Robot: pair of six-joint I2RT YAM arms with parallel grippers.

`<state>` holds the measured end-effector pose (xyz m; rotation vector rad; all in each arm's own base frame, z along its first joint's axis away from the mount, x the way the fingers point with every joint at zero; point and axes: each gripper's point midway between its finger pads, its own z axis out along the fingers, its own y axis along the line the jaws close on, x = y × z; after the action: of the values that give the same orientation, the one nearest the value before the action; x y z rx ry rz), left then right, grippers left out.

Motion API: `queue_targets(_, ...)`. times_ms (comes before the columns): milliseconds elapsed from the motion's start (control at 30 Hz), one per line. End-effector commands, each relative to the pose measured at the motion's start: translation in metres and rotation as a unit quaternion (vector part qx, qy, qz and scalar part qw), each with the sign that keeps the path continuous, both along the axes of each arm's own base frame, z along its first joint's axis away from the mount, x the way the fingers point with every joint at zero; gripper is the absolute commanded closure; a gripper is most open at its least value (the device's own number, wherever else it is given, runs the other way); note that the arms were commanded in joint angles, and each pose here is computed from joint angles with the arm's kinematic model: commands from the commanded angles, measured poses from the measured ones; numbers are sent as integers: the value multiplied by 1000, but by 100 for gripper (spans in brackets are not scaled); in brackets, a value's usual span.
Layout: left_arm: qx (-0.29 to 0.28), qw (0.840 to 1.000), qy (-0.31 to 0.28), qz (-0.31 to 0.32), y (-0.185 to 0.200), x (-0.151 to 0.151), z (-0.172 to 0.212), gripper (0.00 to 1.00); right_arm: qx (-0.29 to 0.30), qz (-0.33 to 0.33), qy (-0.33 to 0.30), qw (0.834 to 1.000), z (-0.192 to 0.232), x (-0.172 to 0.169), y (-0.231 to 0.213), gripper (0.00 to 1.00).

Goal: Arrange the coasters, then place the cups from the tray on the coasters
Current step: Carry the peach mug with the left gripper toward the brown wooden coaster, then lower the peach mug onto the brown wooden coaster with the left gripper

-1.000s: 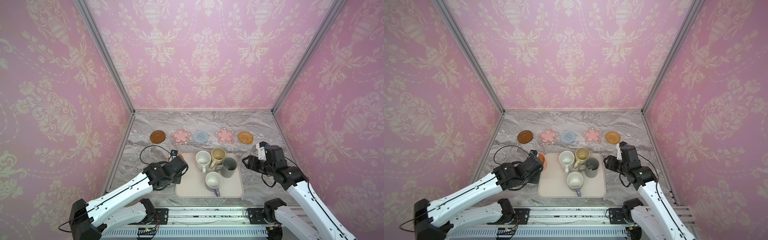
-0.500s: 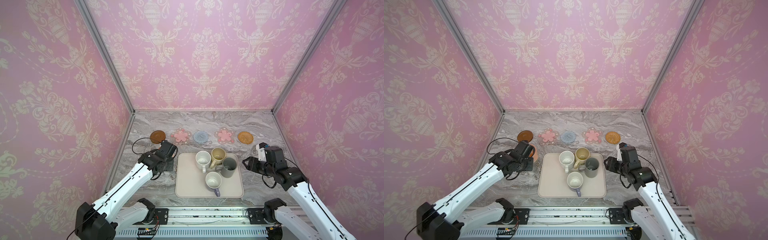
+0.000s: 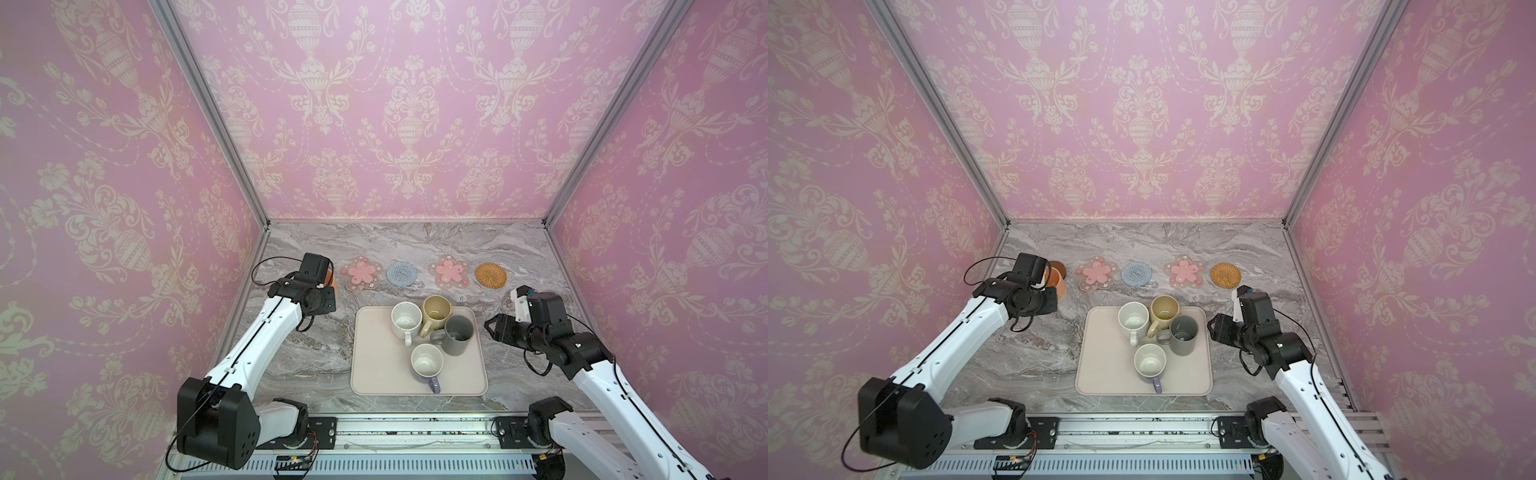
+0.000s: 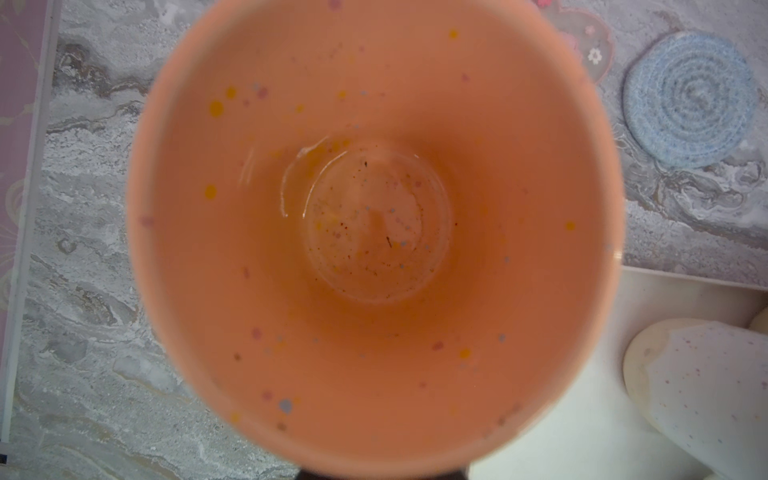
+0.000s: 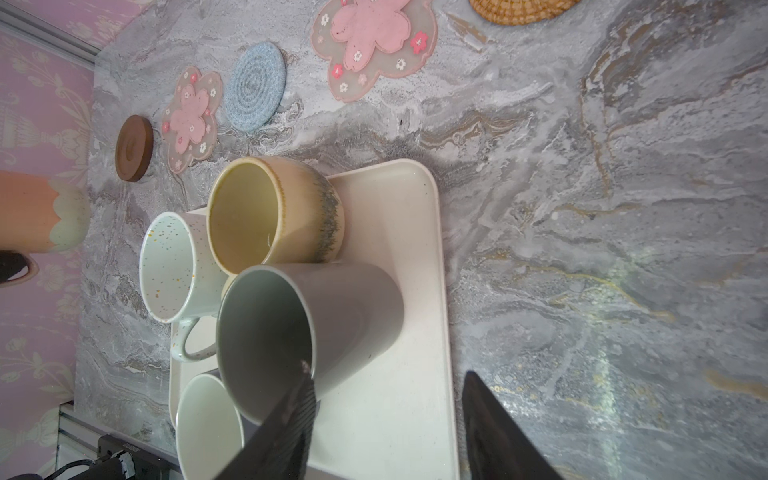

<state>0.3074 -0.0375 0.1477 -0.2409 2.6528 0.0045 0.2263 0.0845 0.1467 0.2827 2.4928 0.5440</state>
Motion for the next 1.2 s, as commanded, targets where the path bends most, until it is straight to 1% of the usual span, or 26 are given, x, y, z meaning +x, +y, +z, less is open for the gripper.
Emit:
queue_targets(0,2,997,-71,-16,2,40,35,100,-15,11,-5,1000,11,0,-1,41)
queue_targets(200,31,998,-58,-20,20,68,28,100,-22,18,-7,1000,25,3,-1,42)
queue_targets(367,53,997,-52,-17,43,87,24,100,-23,12,-8,1000,24,0,-3,41)
queue_targets(567,41,998,-47,-28,56,105,11,100,-26,6,-1,1000,20,-1,-5,41)
queue_targets(767,11,998,-47,-30,54,121,-11,100,-18,3,-15,1000,35,9,-2,41)
queue_targets(967,12,998,-55,-31,55,138,-17,100,-28,-3,-20,999,36,3,-8,41)
queue_targets(1167,29,998,-50,-29,61,144,-19,100,-43,-5,-9,999,27,-6,-13,41)
